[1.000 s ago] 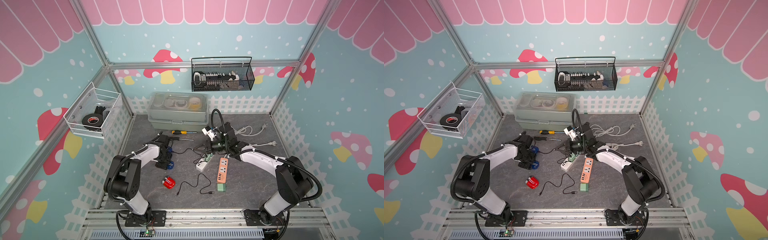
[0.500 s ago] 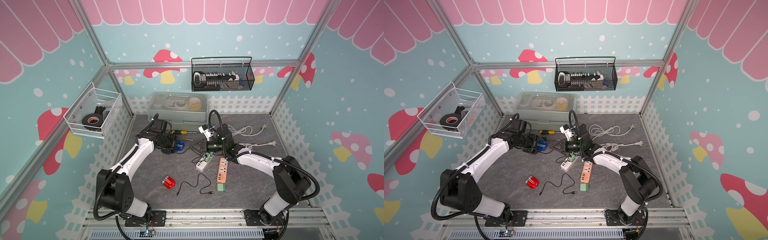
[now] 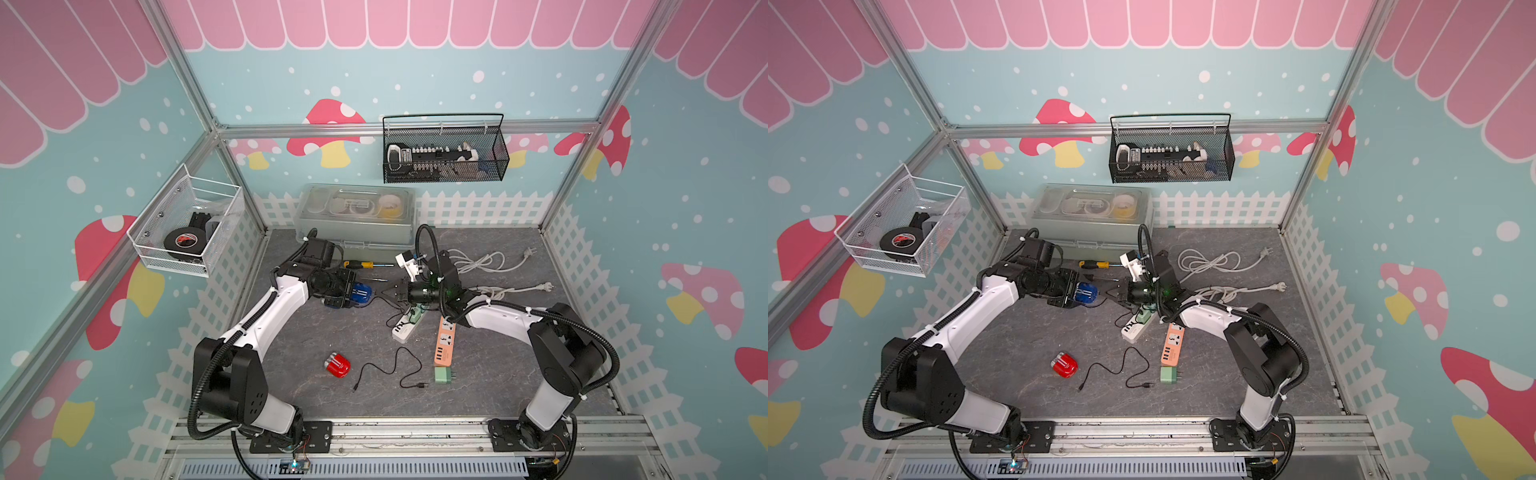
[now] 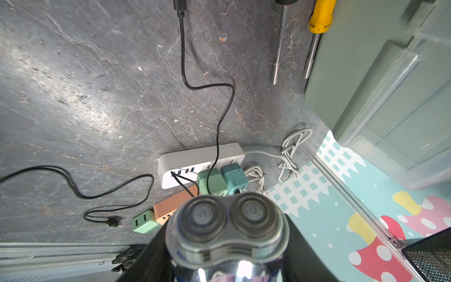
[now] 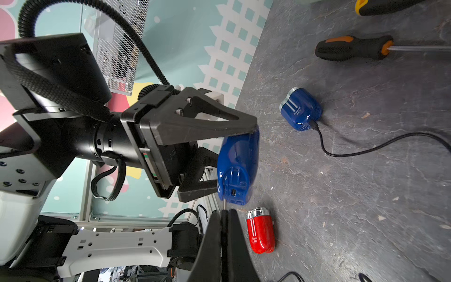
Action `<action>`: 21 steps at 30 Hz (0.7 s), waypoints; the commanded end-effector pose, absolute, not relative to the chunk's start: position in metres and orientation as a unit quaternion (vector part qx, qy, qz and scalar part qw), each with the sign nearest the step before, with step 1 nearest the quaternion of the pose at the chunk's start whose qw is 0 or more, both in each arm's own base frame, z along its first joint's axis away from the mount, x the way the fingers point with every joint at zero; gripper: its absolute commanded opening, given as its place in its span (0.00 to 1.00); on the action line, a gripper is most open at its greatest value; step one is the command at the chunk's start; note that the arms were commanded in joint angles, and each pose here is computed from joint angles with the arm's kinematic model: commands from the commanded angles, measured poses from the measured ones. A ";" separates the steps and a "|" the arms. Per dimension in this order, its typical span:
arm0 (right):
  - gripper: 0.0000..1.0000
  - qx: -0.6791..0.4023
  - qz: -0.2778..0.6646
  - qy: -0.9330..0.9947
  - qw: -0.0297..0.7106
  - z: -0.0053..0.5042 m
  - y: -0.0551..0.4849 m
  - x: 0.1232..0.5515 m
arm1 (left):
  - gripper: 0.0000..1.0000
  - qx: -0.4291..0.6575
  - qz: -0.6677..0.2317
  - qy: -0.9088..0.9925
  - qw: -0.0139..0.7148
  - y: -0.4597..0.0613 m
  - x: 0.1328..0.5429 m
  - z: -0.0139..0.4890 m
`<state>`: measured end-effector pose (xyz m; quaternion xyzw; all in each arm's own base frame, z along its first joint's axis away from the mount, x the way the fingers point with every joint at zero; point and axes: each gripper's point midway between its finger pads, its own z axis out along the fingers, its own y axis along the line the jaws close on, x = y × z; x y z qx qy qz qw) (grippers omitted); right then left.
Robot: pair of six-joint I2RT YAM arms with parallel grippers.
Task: Charge the electric shaver
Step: Insert the charging cable into the electric shaver.
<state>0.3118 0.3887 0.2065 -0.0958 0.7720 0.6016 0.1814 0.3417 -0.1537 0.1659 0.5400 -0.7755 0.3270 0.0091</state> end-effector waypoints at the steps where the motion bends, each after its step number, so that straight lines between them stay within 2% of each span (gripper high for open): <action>1: 0.00 -0.098 0.613 0.763 0.183 0.210 0.396 0.312 | 0.00 0.537 0.343 -0.771 0.005 -0.158 0.349 0.178; 21: 0.00 -0.070 0.622 0.762 0.165 0.200 0.401 0.318 | 0.00 0.540 0.345 -0.767 0.003 -0.159 0.349 0.176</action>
